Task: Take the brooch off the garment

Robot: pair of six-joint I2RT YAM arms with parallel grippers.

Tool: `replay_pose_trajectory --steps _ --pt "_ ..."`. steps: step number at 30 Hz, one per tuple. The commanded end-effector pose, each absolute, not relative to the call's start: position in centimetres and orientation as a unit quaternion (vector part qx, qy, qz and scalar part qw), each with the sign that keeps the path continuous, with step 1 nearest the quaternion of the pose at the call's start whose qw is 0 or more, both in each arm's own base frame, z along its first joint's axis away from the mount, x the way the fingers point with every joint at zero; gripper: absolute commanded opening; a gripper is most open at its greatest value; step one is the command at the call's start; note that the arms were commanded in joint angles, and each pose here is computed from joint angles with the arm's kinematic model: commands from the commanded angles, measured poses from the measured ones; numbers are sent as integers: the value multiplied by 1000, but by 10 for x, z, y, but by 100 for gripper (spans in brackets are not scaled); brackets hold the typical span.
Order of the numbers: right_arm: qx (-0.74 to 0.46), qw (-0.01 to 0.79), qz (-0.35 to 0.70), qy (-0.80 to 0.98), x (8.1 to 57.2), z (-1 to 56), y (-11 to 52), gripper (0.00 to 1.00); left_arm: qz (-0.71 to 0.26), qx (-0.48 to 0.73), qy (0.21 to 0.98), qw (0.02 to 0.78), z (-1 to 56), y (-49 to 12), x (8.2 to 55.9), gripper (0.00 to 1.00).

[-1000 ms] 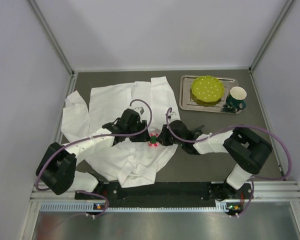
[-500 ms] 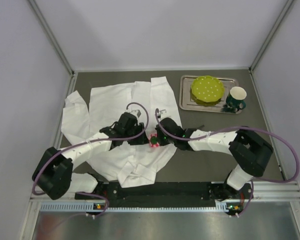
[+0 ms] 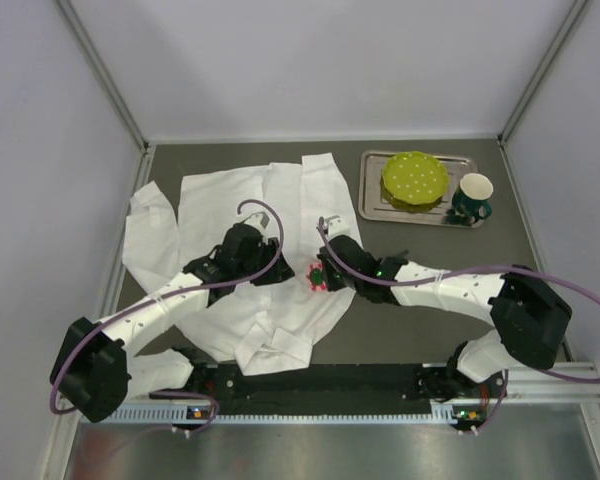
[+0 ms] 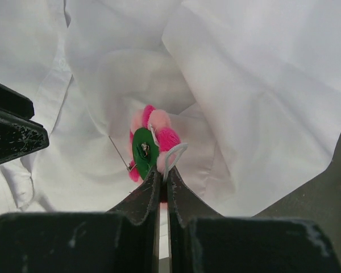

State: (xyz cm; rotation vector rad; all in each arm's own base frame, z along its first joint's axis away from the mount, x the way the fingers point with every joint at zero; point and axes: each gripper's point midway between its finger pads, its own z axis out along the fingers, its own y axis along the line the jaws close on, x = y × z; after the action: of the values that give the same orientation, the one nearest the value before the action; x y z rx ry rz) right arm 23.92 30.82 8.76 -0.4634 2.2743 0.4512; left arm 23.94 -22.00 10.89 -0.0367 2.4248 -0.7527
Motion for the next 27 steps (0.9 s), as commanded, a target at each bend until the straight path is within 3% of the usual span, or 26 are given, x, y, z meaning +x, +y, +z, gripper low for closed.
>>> replay_pose_trajectory --steps 1,12,19,27 --pt "-182 395 180 882 234 105 301 0 -313 -19 901 301 119 -227 242 47" --pt "-182 397 223 871 215 120 291 0 -382 4 876 295 156 -243 244 52" --pt "-271 376 342 818 180 154 306 0 -527 94 816 220 197 -257 212 51" --pt "-299 352 418 782 153 178 302 0 -590 163 777 145 202 -261 172 53"
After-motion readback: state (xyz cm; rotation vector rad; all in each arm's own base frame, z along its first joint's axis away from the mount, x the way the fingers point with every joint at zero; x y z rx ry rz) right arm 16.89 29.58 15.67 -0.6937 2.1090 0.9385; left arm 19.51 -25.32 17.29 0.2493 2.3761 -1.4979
